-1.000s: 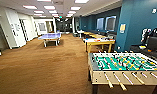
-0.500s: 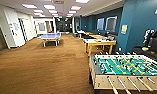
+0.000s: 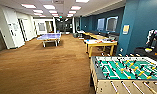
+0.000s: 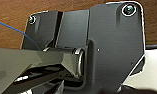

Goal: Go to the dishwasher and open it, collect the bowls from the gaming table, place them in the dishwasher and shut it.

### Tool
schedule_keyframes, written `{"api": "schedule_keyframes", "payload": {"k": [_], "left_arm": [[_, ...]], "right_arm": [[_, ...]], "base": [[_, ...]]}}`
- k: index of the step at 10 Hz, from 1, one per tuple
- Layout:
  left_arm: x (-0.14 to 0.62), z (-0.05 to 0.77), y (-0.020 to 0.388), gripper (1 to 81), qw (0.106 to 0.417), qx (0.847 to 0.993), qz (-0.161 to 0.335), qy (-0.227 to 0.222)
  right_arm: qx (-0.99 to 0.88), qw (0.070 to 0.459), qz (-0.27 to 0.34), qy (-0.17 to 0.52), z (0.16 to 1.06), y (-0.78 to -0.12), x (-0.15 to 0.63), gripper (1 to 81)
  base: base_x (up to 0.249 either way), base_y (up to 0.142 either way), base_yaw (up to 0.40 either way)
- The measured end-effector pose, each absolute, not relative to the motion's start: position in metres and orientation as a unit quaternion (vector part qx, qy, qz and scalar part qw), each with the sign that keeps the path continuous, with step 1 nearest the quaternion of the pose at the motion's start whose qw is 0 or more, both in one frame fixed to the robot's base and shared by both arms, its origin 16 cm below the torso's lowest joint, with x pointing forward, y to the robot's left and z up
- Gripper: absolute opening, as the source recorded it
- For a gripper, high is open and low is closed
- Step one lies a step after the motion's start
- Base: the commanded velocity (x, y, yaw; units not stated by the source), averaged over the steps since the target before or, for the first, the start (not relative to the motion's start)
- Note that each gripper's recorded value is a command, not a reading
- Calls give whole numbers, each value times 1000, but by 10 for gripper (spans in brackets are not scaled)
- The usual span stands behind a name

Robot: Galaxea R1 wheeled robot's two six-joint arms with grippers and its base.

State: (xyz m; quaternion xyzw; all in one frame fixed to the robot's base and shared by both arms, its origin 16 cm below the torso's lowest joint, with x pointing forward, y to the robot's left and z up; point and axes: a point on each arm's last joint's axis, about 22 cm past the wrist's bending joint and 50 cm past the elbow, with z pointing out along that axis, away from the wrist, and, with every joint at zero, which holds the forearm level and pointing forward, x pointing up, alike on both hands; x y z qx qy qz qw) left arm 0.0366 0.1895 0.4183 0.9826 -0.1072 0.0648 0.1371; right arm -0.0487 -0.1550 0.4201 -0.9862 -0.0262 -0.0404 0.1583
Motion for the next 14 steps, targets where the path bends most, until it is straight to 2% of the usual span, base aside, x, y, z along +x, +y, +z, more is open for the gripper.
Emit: {"api": "schedule_keyframes", "payload": {"k": [5,11,14], "left_arm": [[36,419,186,811,140,982,64,-107],[38,419,186,811,140,982,66,-107],[37,419,186,811,140,982,65,-107]], "right_arm": [[-986,157,-40,-26,420,-156,-49,811],[-986,157,-41,-26,420,-156,-49,811],[-986,157,-42,-26,420,-156,-48,811]], "base": [[190,0,0],[191,73,0],[202,0,0]]}}
